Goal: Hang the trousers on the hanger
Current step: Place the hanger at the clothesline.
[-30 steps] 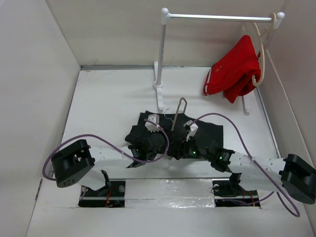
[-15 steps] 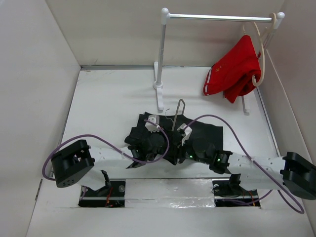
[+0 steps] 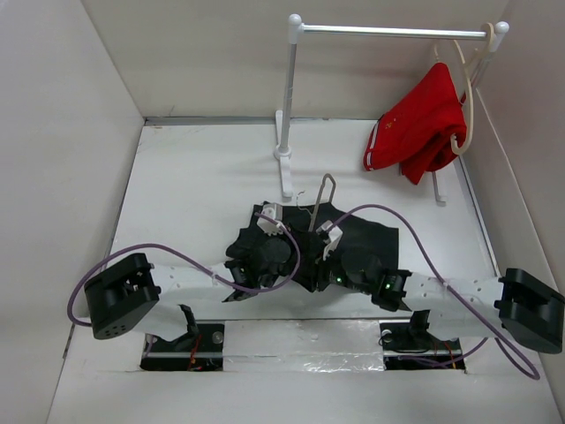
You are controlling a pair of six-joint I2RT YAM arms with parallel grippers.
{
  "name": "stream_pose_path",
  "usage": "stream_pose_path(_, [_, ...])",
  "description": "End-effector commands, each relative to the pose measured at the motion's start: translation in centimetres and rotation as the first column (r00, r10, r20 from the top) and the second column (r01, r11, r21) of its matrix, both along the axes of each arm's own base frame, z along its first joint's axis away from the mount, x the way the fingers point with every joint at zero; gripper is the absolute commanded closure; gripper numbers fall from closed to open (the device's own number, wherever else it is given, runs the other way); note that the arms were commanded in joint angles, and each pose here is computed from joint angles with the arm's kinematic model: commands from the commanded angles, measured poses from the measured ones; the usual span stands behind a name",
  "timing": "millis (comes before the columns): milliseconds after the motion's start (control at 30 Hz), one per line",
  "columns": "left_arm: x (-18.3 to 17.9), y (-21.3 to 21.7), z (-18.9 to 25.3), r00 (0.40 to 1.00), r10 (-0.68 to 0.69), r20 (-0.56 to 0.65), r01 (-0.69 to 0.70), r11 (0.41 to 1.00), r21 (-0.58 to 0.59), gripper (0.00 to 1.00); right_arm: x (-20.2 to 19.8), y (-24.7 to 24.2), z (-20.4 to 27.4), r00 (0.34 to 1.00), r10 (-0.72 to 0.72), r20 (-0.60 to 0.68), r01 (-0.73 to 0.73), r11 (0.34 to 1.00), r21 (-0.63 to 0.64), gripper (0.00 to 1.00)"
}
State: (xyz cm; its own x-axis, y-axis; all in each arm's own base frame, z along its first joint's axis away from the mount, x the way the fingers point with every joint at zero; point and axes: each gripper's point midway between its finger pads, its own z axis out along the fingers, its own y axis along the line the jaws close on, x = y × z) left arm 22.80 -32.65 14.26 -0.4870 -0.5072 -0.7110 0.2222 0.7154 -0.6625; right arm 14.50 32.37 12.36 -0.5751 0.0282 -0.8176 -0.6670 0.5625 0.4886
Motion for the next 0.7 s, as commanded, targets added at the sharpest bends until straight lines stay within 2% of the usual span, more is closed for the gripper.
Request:
stream_pose_path(0, [-0.2, -0.9, 5.3, 0.998, -0.002, 0.066, 0.013, 0.988, -0.156, 1.0, 0.6, 1.2, 2.4, 0.999, -0.007, 0.041, 0.002, 0.994, 0.113, 0.69])
stream_pose_path(67, [-0.3, -0.9, 5.2, 0.997, -0.01, 0.073, 0.021, 0.988, -0.151, 1.0, 0.6, 1.2, 2.2, 0.999, -0.004, 0.043, 0.0, 0.994, 0.108, 0.8])
stream_pose_path(100, [-0.4, -1.0, 5.2, 0.997, -0.017, 0.075, 0.028, 0.989, -0.145, 1.0, 0.7, 1.0, 2.6, 0.998, -0.012, 0.054, 0.006, 0.994, 0.112, 0.92])
stream_pose_path(200, [-0.4, -1.1, 5.0, 0.996, -0.036, 0.079, 0.043, 0.994, -0.1, 1.0, 0.9, 0.2, 3.2, 0.997, -0.047, 0.064, 0.037, 0.988, 0.152, 1.0])
stream_pose_path(233, [-0.4, -1.0, 5.1, 0.996, -0.035, 0.084, 0.043, 0.994, -0.096, 0.96, 0.7, -0.3, 3.6, 0.996, -0.054, 0.07, 0.042, 0.985, 0.166, 1.0])
stream_pose_path(267, [-0.4, -1.0, 5.1, 0.996, -0.034, 0.087, 0.042, 0.995, -0.091, 0.78, 0.7, -0.5, 3.9, 0.996, -0.061, 0.071, 0.048, 0.984, 0.174, 1.0])
stream_pose_path(367, [-0.1, -0.6, 5.8, 0.994, -0.03, 0.106, 0.039, 0.996, -0.078, 0.51, 0.4, -1.6, 4.2, 0.995, -0.068, 0.075, 0.054, 0.983, 0.174, 1.0])
stream_pose_path(433, [0.6, 0.0, 6.4, 0.993, -0.01, 0.118, 0.019, 0.997, -0.08, 0.48, -0.2, -1.7, 4.3, 0.996, -0.045, 0.078, 0.03, 0.982, 0.185, 1.0])
stream_pose_path(667, [1.1, -0.3, 6.5, 0.991, -0.063, 0.117, 0.073, 0.994, -0.086, 0.48, -1.3, -3.1, 3.9, 0.997, -0.026, 0.076, 0.009, 0.975, 0.222, 1.0])
